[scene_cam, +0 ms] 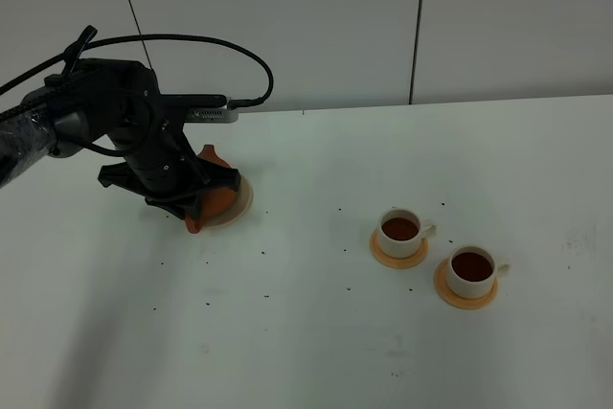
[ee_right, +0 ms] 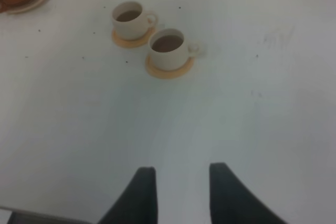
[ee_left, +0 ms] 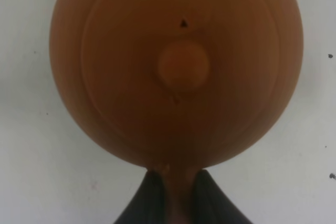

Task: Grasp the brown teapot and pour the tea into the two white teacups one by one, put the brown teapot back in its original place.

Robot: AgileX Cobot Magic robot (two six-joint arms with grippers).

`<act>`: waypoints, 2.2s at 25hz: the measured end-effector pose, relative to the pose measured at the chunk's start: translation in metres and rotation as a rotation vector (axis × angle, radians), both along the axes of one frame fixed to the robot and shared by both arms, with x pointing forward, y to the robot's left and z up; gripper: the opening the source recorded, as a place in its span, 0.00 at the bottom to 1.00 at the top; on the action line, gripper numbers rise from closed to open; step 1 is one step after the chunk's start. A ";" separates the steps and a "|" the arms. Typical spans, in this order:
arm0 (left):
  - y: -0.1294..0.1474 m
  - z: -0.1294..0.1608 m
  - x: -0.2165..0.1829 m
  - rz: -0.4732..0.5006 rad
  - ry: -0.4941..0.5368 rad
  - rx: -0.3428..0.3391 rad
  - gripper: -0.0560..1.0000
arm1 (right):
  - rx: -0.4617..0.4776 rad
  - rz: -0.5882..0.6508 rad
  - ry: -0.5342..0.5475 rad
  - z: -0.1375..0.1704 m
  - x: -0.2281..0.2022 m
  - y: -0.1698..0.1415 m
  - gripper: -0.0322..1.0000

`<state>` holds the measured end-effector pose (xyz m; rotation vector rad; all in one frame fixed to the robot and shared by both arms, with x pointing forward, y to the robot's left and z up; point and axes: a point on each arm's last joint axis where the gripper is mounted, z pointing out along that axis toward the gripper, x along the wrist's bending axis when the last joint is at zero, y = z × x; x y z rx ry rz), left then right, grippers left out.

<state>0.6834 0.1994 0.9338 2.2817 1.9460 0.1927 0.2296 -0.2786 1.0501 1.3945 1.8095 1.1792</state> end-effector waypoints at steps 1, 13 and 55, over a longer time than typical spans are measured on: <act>0.000 0.000 0.000 -0.001 0.000 -0.001 0.22 | 0.000 0.000 0.000 0.000 0.000 0.000 0.27; -0.002 0.000 0.000 -0.036 0.000 -0.016 0.24 | 0.000 0.000 0.000 0.000 0.000 0.000 0.27; 0.039 0.069 -0.125 -0.060 0.271 0.170 0.43 | 0.000 0.000 0.000 0.000 0.000 0.000 0.27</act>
